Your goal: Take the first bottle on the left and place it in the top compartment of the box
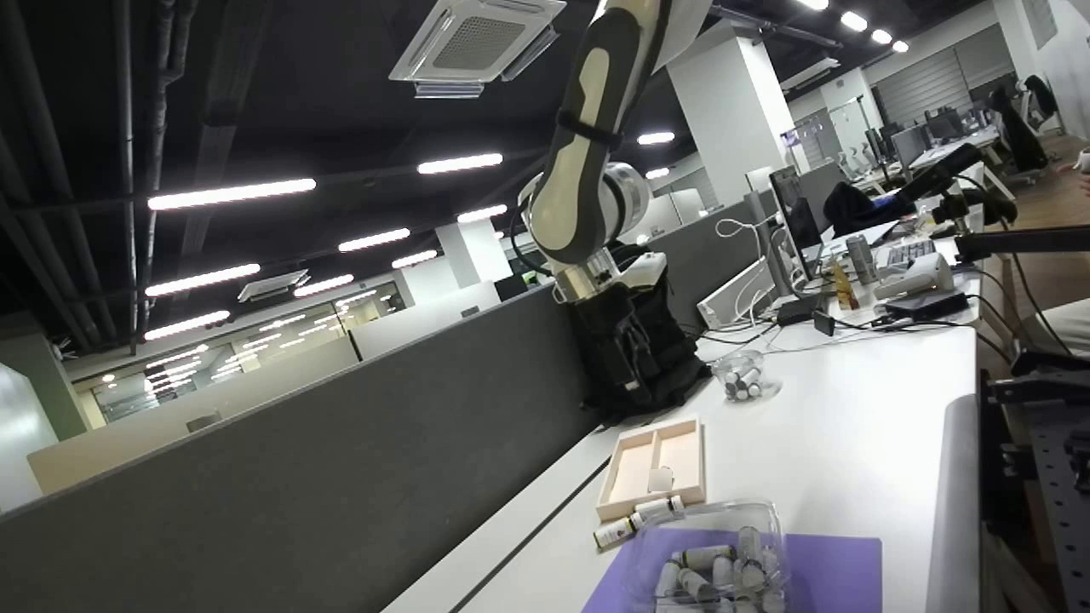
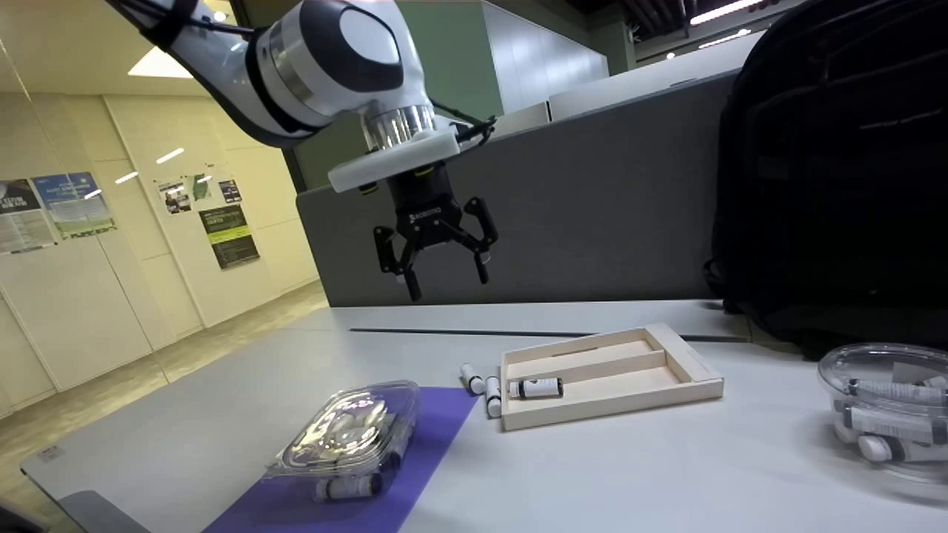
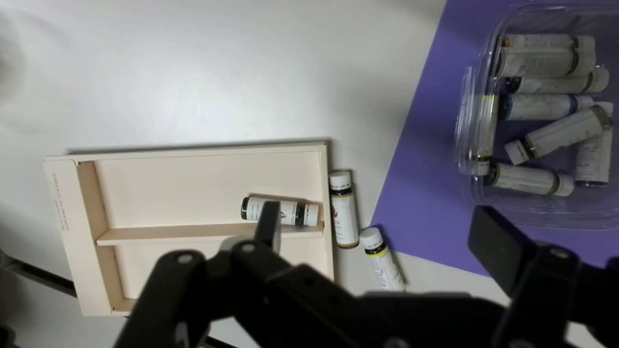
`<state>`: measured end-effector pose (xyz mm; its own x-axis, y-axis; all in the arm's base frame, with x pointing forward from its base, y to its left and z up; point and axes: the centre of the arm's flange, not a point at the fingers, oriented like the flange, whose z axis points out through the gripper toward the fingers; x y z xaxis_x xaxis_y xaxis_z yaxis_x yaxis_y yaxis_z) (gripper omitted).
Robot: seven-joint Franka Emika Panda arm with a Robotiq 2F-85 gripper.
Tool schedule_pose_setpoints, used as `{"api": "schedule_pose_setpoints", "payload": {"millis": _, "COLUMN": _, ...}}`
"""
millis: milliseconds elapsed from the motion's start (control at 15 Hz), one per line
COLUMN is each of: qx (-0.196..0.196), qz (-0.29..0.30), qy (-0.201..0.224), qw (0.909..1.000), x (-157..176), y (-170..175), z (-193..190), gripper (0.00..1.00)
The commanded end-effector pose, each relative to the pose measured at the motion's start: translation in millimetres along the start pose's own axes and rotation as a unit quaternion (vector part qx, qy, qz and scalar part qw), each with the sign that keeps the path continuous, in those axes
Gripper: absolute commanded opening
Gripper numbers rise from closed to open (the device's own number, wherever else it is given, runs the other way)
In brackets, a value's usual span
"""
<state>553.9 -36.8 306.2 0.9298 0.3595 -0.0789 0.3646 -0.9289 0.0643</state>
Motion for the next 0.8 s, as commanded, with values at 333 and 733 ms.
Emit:
{"api": "schedule_pose_setpoints", "payload": {"millis": 333, "qx": -0.051, "qz": -0.055, "qy": 0.119, "qw": 0.9901, "x": 32, "y": -1, "z": 7, "gripper": 1.00}}
{"api": "schedule_pose_setpoints", "payload": {"millis": 733, "qx": -0.014, "qz": -0.127, "qy": 0.227, "qw": 0.9654, "x": 75, "y": -13, "z": 45, "gripper": 1.00}}
